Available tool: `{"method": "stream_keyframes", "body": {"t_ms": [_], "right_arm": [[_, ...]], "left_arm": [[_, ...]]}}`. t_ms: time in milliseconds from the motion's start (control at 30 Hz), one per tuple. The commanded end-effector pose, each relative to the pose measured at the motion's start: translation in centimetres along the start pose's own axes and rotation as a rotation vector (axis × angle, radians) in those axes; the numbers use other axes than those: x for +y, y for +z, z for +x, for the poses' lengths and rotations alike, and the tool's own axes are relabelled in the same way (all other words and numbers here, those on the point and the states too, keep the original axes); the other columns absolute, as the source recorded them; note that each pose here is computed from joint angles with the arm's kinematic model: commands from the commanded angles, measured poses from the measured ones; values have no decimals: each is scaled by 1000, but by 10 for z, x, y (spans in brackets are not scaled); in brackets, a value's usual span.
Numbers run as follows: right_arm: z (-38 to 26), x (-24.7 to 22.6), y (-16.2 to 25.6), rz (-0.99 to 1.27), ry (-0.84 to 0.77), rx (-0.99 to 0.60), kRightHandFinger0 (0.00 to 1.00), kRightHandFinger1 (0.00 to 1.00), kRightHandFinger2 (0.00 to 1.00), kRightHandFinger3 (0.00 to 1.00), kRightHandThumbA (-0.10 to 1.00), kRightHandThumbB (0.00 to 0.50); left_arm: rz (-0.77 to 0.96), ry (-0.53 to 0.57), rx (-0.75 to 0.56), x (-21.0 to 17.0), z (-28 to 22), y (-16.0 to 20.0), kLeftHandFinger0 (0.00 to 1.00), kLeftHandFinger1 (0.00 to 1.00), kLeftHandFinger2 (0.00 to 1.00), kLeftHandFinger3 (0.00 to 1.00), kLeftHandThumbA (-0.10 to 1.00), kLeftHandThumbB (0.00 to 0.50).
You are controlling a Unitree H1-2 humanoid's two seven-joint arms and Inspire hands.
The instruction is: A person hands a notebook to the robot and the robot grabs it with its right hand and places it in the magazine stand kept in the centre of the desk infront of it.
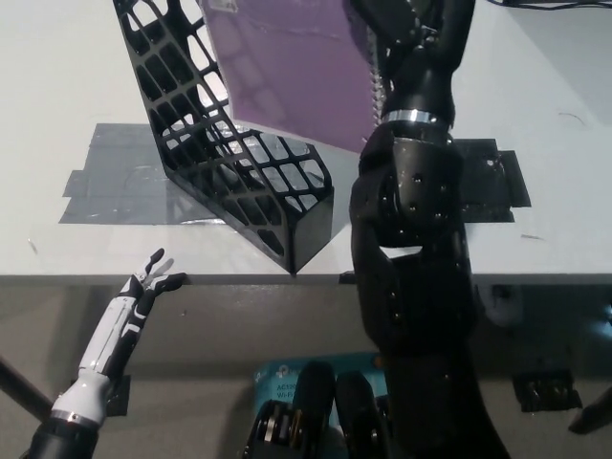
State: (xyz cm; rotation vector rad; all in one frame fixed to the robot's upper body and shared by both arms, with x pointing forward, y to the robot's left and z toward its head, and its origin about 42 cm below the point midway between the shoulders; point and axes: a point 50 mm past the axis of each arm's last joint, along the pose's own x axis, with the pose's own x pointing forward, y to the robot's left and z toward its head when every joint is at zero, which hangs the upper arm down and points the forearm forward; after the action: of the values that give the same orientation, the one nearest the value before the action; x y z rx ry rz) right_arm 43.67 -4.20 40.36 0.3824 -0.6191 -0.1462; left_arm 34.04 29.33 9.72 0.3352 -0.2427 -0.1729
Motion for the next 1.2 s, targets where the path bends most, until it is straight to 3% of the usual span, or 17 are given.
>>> {"method": "stream_keyframes", "body": {"t_ms": [0,100,133,367,533,633,767,833,967,1167], "right_arm": [[8,47,37,106,73,-157,0,0,13,9,887,0],[9,51,26,118,78,-144,0,0,50,39,870,0],[10,53,20,122,79,-132,0,0,152,118,883,0],[14,64,-9,74,86,-70,0,0,171,216,894,0],[20,79,-32,5,84,-35,0,7,326,324,892,0],[21,85,-43,-26,68,-39,0,0,325,324,913,0],[21,92,-55,-21,41,-33,0,0,310,473,934,0],[23,96,-55,-34,31,-42,0,0,290,499,965,0],[25,104,-50,-23,19,-60,0,0,177,388,1000,0],[26,111,-39,22,-28,-71,0,0,103,302,1000,0]], "left_arm": [[29,-28,-97,6,18,20,1000,1000,1000,1000,1000,500],[32,-29,-100,5,20,21,1000,1000,1000,1000,1000,500],[34,-31,-101,5,20,22,1000,1000,1000,1000,1000,500],[43,-40,-106,5,20,24,1000,1000,1000,1000,1000,500],[40,-40,-103,1,20,23,1000,1000,1000,1000,1000,500],[42,-42,-105,1,20,24,1000,1000,1000,1000,1000,500],[33,-45,-109,-2,20,24,1000,1000,1000,1000,1000,500],[29,-46,-109,-2,21,25,1000,1000,1000,1000,1000,500],[32,-49,-114,-2,22,26,1000,1000,1000,1000,1000,500],[32,-54,-114,-2,23,26,1000,1000,1000,1000,1000,500]]}}
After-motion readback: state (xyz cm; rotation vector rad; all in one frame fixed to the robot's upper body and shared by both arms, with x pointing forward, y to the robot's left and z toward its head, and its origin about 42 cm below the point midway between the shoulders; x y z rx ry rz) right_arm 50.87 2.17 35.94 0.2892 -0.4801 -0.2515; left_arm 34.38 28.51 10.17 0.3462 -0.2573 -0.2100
